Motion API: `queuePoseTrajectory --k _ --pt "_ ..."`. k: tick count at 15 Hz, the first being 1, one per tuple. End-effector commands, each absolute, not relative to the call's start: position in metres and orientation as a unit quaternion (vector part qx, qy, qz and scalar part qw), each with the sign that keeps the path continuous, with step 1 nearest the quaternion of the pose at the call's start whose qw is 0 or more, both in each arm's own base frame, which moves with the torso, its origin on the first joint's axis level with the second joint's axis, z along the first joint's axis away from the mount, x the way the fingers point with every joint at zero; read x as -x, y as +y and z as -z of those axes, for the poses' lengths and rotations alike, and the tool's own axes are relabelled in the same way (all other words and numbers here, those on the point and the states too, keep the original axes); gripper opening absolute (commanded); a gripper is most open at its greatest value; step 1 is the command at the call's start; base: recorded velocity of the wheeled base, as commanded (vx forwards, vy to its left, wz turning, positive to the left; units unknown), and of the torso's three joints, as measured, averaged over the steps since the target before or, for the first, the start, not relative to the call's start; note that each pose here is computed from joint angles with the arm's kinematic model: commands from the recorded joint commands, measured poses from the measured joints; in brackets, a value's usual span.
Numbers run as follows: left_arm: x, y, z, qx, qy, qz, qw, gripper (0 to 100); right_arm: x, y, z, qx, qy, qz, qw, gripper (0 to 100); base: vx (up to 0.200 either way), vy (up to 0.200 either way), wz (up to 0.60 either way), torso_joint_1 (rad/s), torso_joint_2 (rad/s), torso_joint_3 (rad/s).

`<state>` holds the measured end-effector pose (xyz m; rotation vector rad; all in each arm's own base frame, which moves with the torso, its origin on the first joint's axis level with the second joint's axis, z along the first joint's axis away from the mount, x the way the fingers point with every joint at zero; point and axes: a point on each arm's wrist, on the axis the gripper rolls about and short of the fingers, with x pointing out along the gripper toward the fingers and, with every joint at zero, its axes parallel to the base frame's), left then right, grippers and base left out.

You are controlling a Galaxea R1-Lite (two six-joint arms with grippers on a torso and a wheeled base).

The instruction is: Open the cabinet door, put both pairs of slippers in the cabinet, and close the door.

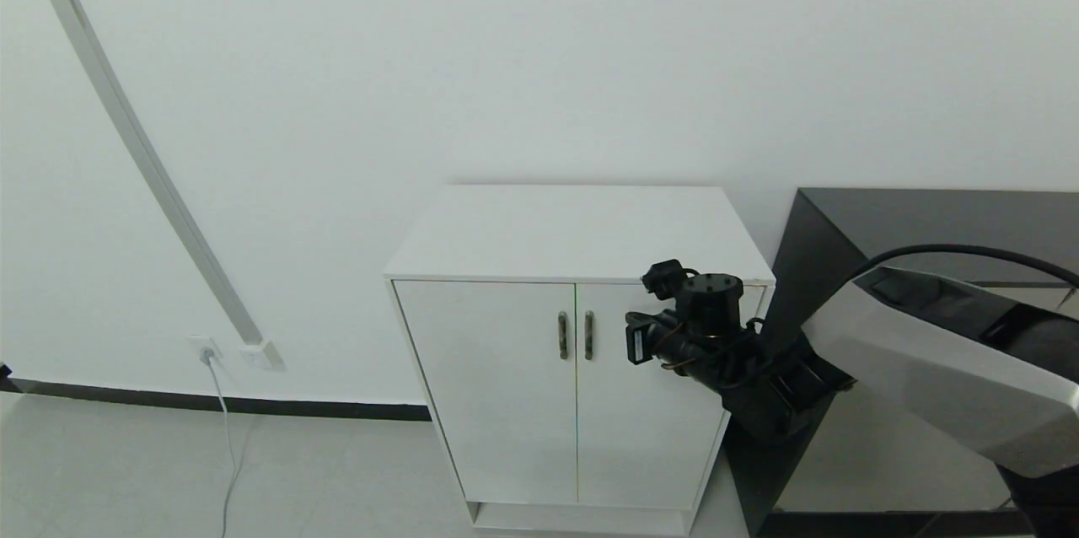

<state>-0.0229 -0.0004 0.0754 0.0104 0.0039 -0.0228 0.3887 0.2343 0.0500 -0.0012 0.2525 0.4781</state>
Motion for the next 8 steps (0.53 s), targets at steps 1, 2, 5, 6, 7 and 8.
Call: queuePoseTrajectory --k 1,2,5,6,7,8 --pt "0.023 0.000 -0.075 -0.005 0.002 0.012 1.000 0 -0.362 0.224 -0.075 -0.004 0.107 -0.242 0.964 0 0.000 0.000 0.00 0.000 0.00 0.000" --pt "0.023 0.000 -0.075 -0.005 0.002 0.012 1.000 0 -0.352 0.216 -0.082 -0.004 0.106 -0.240 0.965 0 0.000 0.000 0.00 0.000 0.00 0.000" --pt "0.023 0.000 -0.075 -0.005 0.002 0.012 1.000 0 -0.330 0.190 -0.095 -0.008 0.101 -0.226 0.969 0 0.000 0.000 0.00 0.000 0.00 0.000" --pt "0.023 0.000 -0.075 -0.005 0.002 0.012 1.000 0 -0.325 0.178 -0.096 -0.008 0.100 -0.213 0.972 0 0.000 0.000 0.00 0.000 0.00 0.000" --pt "0.023 0.000 -0.075 -0.005 0.002 0.012 1.000 0 -0.323 0.167 -0.097 -0.008 0.100 -0.195 0.976 0 0.000 0.000 0.00 0.000 0.00 0.000" --pt "0.023 0.000 -0.075 -0.005 0.002 0.012 1.000 0 -0.321 0.156 -0.099 -0.008 0.097 -0.174 0.980 0 0.000 0.000 0.00 0.000 0.00 0.000"
